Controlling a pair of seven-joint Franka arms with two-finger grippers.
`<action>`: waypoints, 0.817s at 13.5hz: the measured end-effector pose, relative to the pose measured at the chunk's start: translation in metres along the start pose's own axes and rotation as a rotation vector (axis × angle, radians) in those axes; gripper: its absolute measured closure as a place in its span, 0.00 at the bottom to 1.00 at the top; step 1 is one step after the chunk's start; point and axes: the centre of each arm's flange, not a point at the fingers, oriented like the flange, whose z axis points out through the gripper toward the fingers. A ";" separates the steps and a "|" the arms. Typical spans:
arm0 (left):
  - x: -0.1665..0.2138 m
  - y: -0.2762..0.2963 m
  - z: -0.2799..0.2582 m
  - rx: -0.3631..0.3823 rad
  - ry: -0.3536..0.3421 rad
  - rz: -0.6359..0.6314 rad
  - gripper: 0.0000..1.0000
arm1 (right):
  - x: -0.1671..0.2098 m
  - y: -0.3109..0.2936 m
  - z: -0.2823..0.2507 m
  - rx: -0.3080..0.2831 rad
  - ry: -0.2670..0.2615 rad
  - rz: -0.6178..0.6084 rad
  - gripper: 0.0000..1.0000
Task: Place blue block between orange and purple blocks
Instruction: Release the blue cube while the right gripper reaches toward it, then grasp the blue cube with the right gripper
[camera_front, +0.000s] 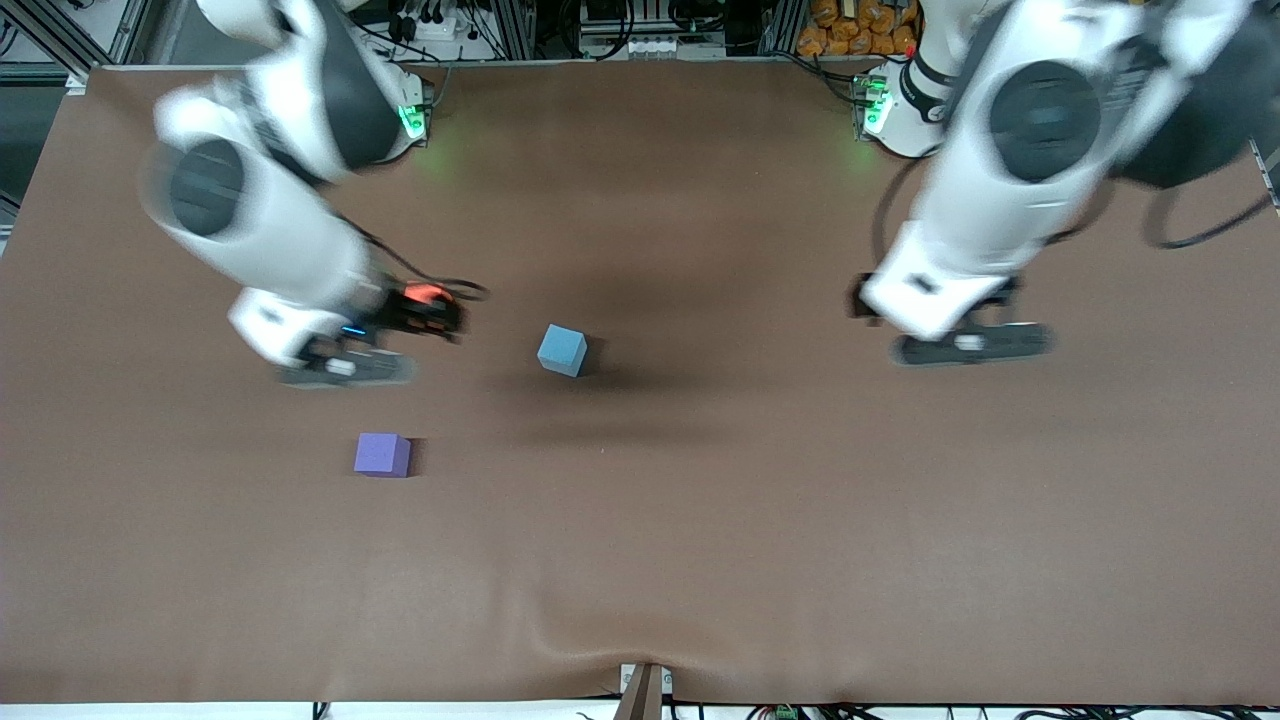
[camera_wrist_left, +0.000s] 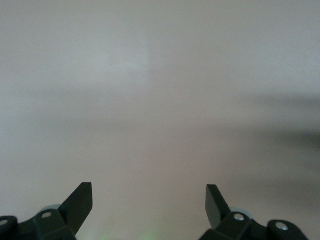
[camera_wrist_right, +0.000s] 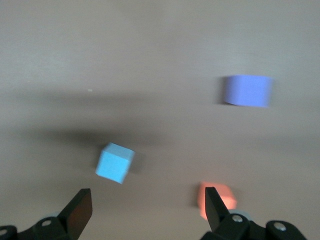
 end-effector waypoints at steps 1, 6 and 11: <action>0.001 -0.026 -0.006 -0.007 0.004 -0.025 0.00 | 0.003 -0.030 0.034 0.000 0.007 -0.021 0.00; -0.016 -0.110 -0.017 -0.099 -0.004 -0.092 0.00 | 0.008 -0.068 0.145 -0.063 -0.049 -0.031 0.00; -0.031 -0.157 0.002 -0.153 0.000 -0.120 0.00 | 0.004 -0.041 0.198 -0.089 -0.162 0.067 0.00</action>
